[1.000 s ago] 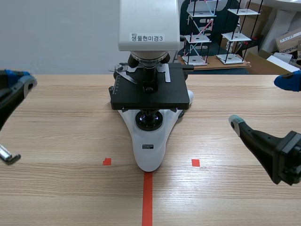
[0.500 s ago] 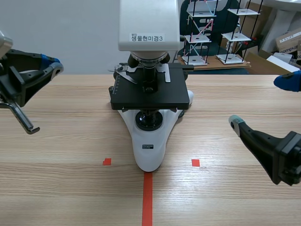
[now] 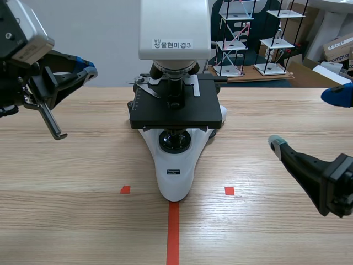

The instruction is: Point at the stage clip

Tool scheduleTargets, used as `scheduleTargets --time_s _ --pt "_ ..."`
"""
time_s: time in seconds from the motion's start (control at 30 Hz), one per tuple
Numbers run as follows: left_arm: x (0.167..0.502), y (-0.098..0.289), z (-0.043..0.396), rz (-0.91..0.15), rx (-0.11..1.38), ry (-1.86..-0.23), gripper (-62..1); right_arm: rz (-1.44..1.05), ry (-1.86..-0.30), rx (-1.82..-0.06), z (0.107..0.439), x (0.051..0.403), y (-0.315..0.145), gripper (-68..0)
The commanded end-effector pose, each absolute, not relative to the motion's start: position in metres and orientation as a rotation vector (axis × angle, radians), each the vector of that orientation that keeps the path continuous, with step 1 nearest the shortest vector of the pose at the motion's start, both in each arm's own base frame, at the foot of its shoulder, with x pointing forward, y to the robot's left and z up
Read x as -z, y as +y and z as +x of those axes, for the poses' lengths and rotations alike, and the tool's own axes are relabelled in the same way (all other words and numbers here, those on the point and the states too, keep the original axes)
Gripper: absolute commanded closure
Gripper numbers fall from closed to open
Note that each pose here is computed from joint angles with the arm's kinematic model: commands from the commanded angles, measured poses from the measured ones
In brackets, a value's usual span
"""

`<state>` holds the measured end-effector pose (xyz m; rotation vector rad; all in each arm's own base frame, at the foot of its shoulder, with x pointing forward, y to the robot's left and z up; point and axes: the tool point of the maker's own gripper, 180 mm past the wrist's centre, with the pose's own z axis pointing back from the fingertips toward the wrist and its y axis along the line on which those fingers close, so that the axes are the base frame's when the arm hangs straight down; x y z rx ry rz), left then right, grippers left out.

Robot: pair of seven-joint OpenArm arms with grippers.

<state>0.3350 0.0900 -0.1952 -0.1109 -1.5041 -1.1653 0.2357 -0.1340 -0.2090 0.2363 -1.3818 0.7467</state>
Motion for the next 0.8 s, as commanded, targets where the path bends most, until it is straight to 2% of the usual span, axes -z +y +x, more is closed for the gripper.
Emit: scheduleTargets --time_s 0.0,0.77 --pt "0.185 0.082 0.336 -0.123 1.178 -1.543 -1.5 0.241 -1.415 -0.755 0.238 0.2 -0.131 -67.9" --pt "0.199 0.05 0.33 -0.236 1.246 -1.493 -1.5 0.241 -1.415 -0.755 0.238 0.2 -0.131 -67.9"
